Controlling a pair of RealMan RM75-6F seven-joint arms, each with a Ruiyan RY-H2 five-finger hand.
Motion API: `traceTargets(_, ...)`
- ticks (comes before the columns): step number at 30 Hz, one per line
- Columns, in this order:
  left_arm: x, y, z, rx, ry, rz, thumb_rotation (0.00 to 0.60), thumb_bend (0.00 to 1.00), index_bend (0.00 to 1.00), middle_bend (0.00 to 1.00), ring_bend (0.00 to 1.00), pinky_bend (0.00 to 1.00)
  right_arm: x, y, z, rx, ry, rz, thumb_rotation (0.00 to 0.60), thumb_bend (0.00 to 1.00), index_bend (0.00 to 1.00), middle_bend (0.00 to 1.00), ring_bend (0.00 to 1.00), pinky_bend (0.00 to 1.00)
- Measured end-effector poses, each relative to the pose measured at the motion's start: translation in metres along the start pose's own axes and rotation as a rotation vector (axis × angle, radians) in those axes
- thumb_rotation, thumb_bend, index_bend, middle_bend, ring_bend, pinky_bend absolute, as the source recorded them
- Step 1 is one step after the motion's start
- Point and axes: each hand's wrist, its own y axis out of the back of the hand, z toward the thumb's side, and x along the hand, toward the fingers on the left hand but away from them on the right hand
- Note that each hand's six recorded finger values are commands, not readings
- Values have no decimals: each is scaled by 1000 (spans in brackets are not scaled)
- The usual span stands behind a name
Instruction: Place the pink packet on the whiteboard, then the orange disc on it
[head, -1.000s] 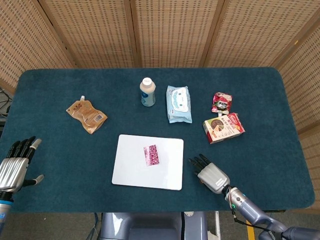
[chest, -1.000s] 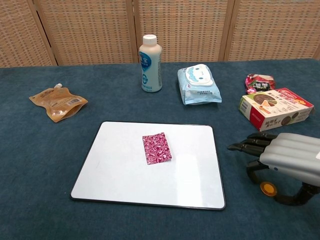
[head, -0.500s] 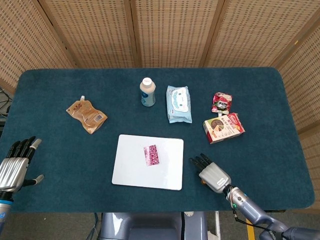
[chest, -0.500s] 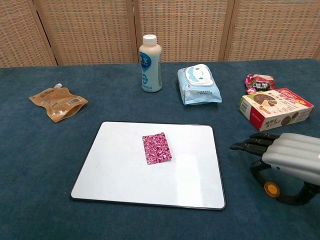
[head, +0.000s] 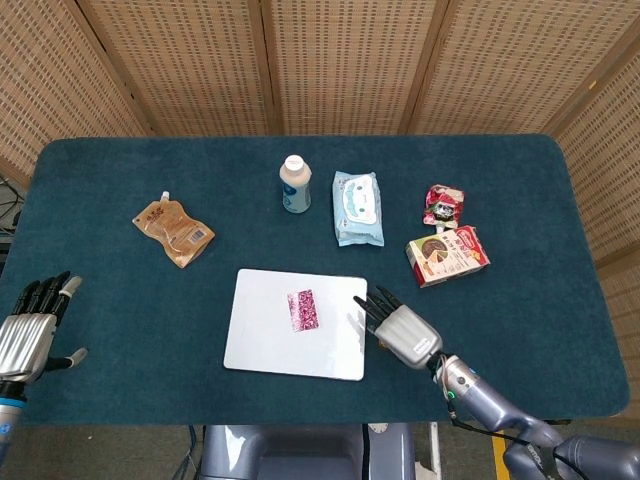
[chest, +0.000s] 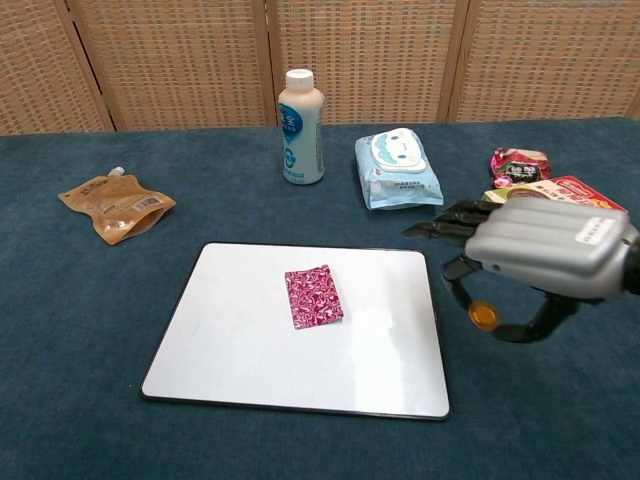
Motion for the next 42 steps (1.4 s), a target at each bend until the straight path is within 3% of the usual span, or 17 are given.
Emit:
traceTargets(6,-2,3,2,-5,-9,7,600,0,0,0,0,0,-41,33,12,73,44,-4,600,341,576,0,0,0)
traceTargets(13,1,3,3,0,-9,-9,600,0,0,0,0,0,-98,56,52,113,125,-2,600,349,576,0,0,0)
traceTargets(19,6,-1,0,-3,11,-34,600,0,0,0,0,0,-142,59,76,177,151,10,600,352,576,0,0,0)
traceTargets(25,11,-2,-7,-19,35,-47,600,0,0,0,0,0,-171,57,78,188,115,37,600,351,576,0,0,0)
traceTargets(34,13,-1,-11,-31,42,-53,600,0,0,0,0,0,-177,47,76,203,90,77,600,351,563,0,0,0)
traceTargets(39,14,-1,-12,-33,41,-52,600,0,0,0,0,0,-174,40,74,223,87,96,600,318,127,0,0,0)
traceTargets(42,14,0,-12,-35,43,-49,600,0,0,0,0,0,-173,40,72,238,86,98,600,311,31,0,0,0)
